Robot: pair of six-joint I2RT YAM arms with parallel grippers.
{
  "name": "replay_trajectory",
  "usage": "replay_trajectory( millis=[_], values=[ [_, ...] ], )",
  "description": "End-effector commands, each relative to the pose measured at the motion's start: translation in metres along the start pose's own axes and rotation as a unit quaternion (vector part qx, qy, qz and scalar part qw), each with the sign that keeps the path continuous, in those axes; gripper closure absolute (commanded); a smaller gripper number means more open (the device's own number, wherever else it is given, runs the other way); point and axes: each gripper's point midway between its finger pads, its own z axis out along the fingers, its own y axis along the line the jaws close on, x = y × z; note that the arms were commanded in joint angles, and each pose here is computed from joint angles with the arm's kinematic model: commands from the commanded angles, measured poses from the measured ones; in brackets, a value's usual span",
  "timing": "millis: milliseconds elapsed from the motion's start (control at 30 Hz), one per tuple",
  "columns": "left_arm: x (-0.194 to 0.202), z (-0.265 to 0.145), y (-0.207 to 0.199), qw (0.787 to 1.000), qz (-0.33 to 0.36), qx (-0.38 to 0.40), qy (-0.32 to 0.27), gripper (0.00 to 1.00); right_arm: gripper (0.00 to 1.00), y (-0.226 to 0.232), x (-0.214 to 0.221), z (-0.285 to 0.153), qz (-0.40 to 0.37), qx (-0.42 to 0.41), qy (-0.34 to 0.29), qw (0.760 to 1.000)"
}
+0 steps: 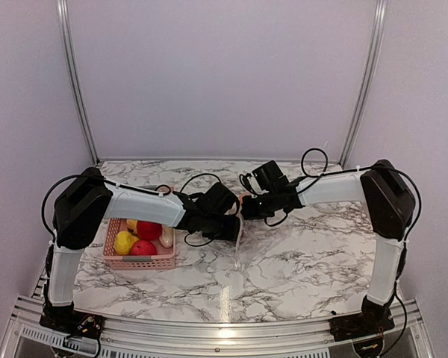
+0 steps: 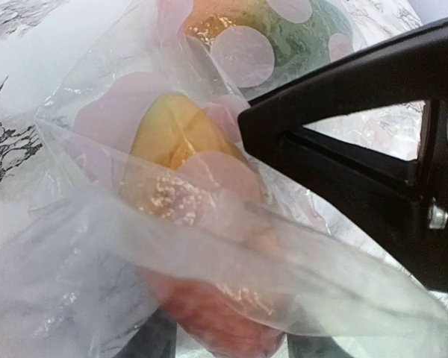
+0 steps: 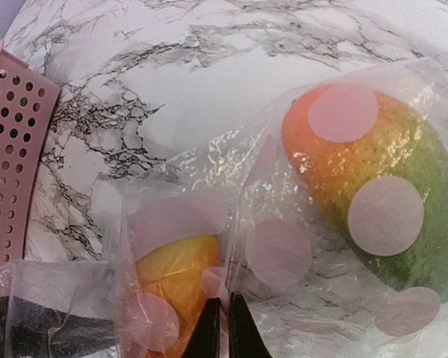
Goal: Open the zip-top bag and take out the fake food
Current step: Pick up the fake fruit from the zipper food storage bag.
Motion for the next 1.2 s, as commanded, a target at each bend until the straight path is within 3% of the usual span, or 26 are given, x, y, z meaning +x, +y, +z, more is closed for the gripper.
replay_trajectory(
  millis=[0,267,1167],
  values=[
    [-0.003,-0.005,0.004,1.000,0.002,-0.011,-0.004,0.53,0.98,-0.003,0.003,-0.006,0.001,0.015,0.002,1.000],
    [-0.006,-0.024,0.000,1.000,0.000,0.004,-0.014,0.61,1.00,-0.018,-0.004,-0.009,0.006,0.038,-0.010,0.999],
    [0.015,-0.067,-0.017,0.994,-0.036,0.089,0.048,0.61,1.00,-0.033,-0.015,-0.018,0.003,0.079,-0.050,0.996]
  ],
)
